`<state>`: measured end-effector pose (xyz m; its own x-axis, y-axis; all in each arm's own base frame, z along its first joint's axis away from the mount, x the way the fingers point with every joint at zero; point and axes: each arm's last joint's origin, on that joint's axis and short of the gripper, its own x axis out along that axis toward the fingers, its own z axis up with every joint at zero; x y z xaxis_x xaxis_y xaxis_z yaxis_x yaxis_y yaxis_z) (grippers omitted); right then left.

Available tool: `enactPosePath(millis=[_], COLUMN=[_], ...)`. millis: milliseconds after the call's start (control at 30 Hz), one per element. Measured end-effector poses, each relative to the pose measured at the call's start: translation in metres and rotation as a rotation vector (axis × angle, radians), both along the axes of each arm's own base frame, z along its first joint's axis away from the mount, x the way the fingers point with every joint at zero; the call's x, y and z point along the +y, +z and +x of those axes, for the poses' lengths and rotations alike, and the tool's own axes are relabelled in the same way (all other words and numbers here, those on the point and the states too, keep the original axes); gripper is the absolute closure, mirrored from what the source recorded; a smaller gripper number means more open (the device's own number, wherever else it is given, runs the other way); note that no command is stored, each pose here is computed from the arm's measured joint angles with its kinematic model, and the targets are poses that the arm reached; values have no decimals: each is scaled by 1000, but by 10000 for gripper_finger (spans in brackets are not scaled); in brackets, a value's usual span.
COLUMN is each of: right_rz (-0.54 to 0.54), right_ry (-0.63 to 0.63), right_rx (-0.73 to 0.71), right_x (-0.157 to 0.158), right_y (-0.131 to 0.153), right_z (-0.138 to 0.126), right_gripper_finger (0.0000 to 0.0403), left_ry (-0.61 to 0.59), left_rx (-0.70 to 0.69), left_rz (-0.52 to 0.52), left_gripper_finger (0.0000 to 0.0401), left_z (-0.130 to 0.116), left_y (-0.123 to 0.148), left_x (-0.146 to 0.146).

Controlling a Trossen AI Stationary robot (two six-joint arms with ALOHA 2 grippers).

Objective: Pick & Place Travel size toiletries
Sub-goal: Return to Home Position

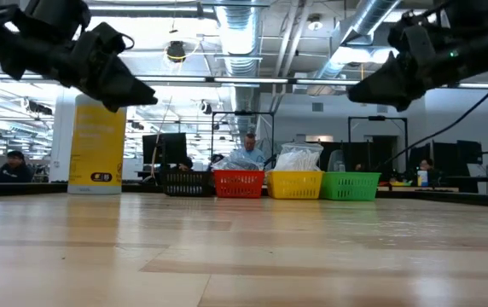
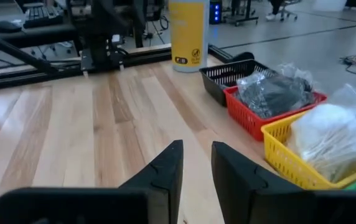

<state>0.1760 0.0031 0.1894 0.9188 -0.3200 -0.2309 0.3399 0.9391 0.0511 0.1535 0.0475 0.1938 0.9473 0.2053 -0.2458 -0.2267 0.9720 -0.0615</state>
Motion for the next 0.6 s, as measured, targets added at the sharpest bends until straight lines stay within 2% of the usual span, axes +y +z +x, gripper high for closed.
enactPosePath(millis=[300, 600], right_rz=[5, 33], right_ry=[32, 47], right_rx=[-56, -104], right_x=[-5, 0], right_y=[-5, -19], right_z=[-20, -39], right_gripper_finger=[327, 327], left_ry=[1, -76], left_rx=[-55, -134], left_rz=[1, 3], left_gripper_finger=[261, 256], left_z=[-14, -29], left_y=[-8, -18], left_x=[-5, -17])
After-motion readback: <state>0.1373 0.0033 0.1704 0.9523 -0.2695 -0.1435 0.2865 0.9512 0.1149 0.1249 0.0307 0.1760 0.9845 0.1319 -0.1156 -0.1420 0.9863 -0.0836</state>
